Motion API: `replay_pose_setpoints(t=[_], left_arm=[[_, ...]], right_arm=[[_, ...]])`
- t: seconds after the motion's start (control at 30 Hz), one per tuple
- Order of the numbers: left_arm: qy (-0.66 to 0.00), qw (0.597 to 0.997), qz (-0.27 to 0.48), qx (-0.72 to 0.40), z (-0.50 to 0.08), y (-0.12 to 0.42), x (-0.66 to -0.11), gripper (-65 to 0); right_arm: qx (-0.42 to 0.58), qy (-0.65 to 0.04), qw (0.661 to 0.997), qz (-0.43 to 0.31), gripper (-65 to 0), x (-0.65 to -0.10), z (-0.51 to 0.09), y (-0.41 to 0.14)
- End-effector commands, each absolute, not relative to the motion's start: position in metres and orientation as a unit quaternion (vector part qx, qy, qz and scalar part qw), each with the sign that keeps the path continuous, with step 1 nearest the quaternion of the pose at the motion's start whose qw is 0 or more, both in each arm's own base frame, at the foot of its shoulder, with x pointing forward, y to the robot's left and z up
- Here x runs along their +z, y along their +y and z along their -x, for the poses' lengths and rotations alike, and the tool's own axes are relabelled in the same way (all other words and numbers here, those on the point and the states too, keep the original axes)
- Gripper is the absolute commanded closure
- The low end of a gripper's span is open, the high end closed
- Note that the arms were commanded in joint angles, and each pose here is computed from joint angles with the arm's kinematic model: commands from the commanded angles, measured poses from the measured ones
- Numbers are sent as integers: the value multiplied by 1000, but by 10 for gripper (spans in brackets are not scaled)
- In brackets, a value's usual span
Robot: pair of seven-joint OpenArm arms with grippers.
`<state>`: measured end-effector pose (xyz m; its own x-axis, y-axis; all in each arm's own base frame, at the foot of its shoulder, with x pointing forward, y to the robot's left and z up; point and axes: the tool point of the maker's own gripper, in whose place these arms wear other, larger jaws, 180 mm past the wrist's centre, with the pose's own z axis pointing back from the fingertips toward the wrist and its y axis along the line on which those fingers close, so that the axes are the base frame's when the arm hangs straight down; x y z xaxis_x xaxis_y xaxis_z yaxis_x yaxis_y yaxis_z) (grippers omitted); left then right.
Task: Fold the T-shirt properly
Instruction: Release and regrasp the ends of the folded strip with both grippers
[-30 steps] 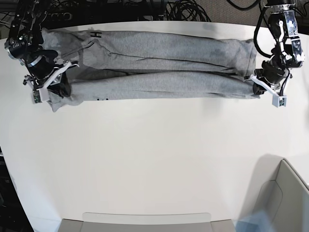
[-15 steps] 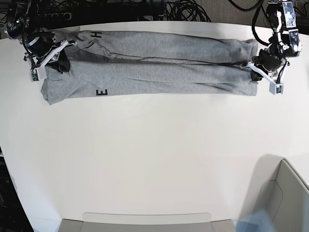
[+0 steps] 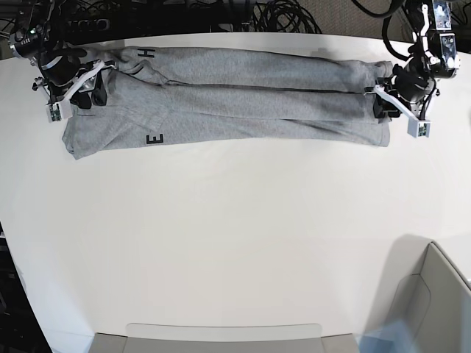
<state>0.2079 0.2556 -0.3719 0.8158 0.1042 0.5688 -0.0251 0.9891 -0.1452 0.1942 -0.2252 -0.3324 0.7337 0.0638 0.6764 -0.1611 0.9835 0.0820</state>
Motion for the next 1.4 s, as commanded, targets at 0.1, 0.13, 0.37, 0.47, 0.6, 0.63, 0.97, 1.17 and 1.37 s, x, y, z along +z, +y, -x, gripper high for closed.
replay_pose_setpoints(t=[0.1, 0.13, 0.37, 0.47, 0.6, 0.63, 0.97, 1.17, 1.37], left_arm=[[-301, 947, 101, 56, -211, 257, -373, -218], [-292, 949, 104, 63, -209, 261, -378, -220], [-276, 952, 92, 94, -219, 293, -394, -220], [-274, 952, 93, 95, -219, 292, -395, -221], [-241, 960, 93, 112, -209, 297, -418, -221], [-233, 961, 93, 120, -206, 300, -426, -221], [-223, 953, 193, 68, -195, 244, -418, -219], [-197, 958, 193, 79, -181, 251, -436, -160], [-215, 947, 159, 181, -189, 308, -459, 0]], right_arm=[[79, -382, 918, -67, -249, -320, -205, -225], [85, -382, 918, -70, -249, -321, -205, -224], [89, -369, 922, -69, -249, -331, -206, -232], [86, -374, 921, -68, -249, -330, -211, -234], [86, -374, 921, -68, -249, -330, -212, -234], [88, -374, 921, -66, -249, -329, -213, -236], [100, -367, 923, -60, -249, -331, -216, -241], [99, -368, 922, -61, -249, -331, -217, -241], [98, -380, 918, -61, -249, -325, -225, -240]])
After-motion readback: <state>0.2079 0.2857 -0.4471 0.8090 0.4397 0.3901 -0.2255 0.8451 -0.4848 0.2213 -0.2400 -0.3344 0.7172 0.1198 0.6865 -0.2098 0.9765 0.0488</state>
